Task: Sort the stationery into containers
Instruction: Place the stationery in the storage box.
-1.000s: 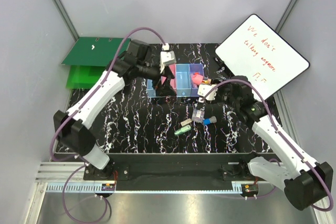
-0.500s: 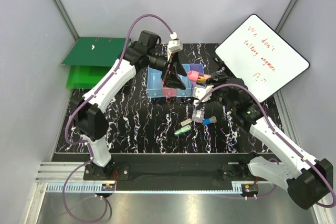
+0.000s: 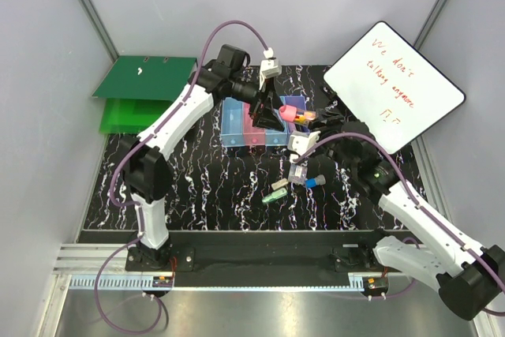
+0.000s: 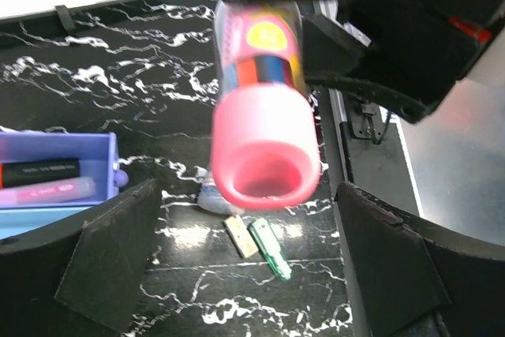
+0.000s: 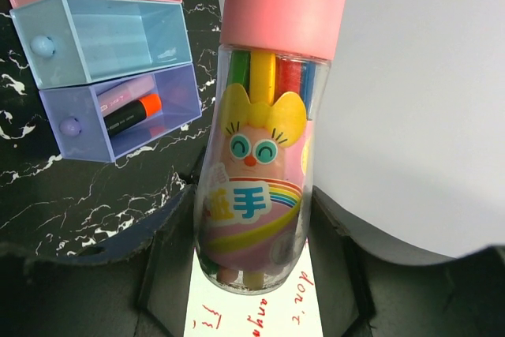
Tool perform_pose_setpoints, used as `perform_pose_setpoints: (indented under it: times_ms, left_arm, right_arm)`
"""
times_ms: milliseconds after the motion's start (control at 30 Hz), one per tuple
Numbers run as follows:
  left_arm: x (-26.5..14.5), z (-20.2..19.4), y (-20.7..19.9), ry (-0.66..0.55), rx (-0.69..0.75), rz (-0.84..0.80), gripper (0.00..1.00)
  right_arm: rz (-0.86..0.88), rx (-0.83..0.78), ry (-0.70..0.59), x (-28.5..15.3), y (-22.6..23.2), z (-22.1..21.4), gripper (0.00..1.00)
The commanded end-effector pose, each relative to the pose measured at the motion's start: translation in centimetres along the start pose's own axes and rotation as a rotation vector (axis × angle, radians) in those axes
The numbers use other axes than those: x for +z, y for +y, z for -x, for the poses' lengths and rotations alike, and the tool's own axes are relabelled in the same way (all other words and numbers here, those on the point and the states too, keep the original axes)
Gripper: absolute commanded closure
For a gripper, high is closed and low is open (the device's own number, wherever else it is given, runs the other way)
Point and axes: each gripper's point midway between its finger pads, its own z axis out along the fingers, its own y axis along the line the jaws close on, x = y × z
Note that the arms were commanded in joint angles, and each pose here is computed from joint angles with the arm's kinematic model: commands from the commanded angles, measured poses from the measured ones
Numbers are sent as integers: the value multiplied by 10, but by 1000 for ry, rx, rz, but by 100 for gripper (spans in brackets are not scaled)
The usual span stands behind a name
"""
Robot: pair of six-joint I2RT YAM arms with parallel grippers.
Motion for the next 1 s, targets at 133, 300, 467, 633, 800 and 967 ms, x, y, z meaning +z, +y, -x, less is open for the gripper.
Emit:
perform_pose_setpoints:
  times_ms: [133,300,467,633,800,967]
  left_arm:
    - [1,35,0,-50,107,-5,1]
    - [7,36,-3,-51,110,-23,3]
    - [12,33,-4,-47,94,-41,12]
    - [14,35,-6,-49,102,-45,29]
    - [15,38,-6,-51,111,-47,45]
    - [17,40,-7,-54,111,-50,70]
  right_arm:
    - [-129,7,-33,-7,-39,21,100]
    - [-140,20,-32,-4,-42,24,100]
    - [-149,32,-20,-2,-47,24,100]
    - [-150,32,-26,-3,-47,25,100]
    - [-178,37,-31,-5,-51,26,100]
    - [-184,39,-32,-5,-53,27,100]
